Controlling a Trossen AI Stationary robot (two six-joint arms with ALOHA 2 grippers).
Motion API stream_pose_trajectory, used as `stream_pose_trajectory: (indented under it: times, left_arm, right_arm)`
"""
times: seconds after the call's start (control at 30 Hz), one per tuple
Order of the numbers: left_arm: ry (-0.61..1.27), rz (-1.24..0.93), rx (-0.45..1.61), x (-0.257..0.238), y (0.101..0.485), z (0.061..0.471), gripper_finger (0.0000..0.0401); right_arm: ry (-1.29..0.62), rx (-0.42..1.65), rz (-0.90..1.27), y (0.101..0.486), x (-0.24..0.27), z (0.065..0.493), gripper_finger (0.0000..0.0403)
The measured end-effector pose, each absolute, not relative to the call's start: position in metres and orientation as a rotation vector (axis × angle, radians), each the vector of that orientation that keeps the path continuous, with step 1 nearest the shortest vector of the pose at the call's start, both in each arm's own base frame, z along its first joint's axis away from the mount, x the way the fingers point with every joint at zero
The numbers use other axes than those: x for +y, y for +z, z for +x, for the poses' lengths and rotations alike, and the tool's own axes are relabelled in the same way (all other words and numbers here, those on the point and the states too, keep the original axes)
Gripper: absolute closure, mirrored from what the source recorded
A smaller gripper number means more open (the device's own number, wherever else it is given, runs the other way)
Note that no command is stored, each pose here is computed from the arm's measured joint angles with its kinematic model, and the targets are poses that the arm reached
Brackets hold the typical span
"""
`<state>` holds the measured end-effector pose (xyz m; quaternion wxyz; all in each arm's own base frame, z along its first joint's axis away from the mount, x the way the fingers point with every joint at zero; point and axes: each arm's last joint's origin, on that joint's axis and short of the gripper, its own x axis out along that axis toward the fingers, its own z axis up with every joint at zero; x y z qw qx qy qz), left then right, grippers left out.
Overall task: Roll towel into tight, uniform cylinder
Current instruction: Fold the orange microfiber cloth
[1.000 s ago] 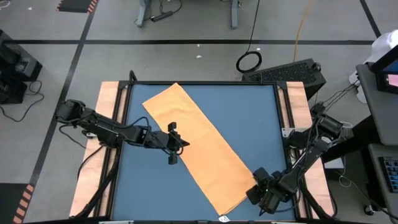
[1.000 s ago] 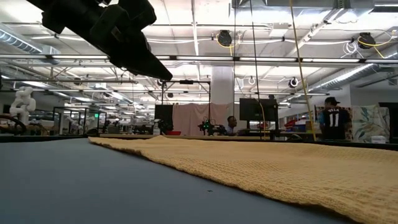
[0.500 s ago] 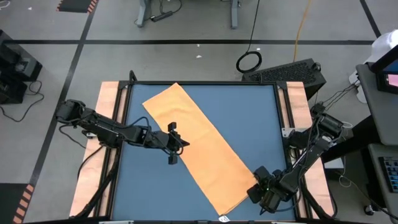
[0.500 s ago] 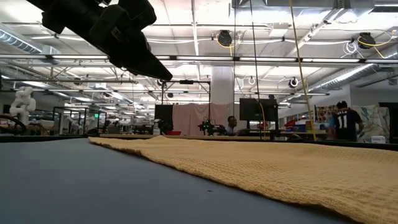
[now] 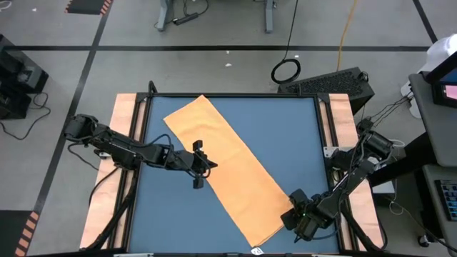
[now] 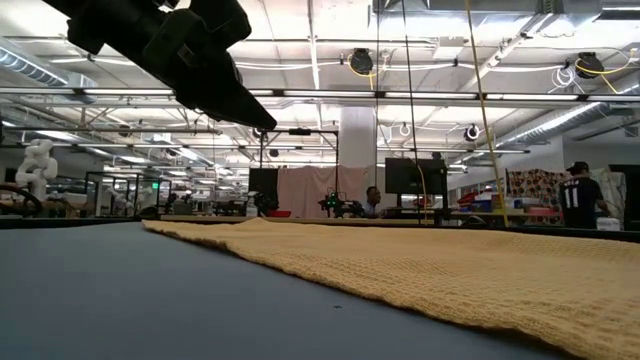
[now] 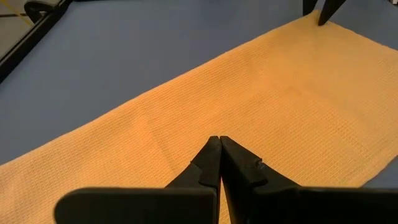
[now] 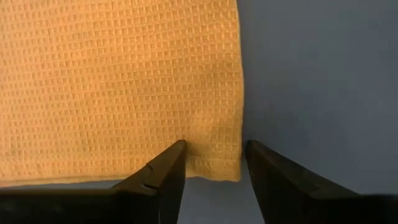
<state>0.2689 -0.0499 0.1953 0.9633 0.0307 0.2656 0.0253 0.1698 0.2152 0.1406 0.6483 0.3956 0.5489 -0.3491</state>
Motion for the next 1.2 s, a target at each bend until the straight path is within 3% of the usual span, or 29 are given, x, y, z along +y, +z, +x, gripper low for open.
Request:
stream_pose_trajectory:
  times: [0.17, 0.5, 0.7, 0.83, 1.07, 1.2]
  left_arm:
    - [0.046, 0.083, 0.539, -0.050, 0.195, 0.269, 0.0390]
    - [0.030, 0.114, 0.467, -0.050, 0.193, 0.280, 0.0390]
    - [0.018, 0.177, 0.391, -0.037, 0.187, 0.298, 0.0390]
    - [-0.065, 0.159, 0.466, -0.019, 0.192, 0.312, 0.0378]
    - [0.158, 0.273, 0.666, 0.033, 0.214, 0.320, 0.0325]
    - [0.289, 0.363, 0.807, 0.076, 0.228, 0.314, 0.0317]
  right_arm:
    - [-0.785, 1.269, 0.879, 0.141, 0.215, 0.169, 0.0262]
    - [-0.774, 1.248, 0.859, 0.142, 0.215, 0.169, 0.0395]
    - [-0.800, 1.256, 0.812, 0.142, 0.211, 0.167, 0.0392]
    - [-0.805, 1.273, 0.756, 0.147, 0.210, 0.167, 0.0399]
    - [-0.825, 1.311, 0.584, 0.177, 0.212, 0.169, 0.0401]
    - [-0.832, 1.310, 0.487, 0.188, 0.210, 0.168, 0.0401]
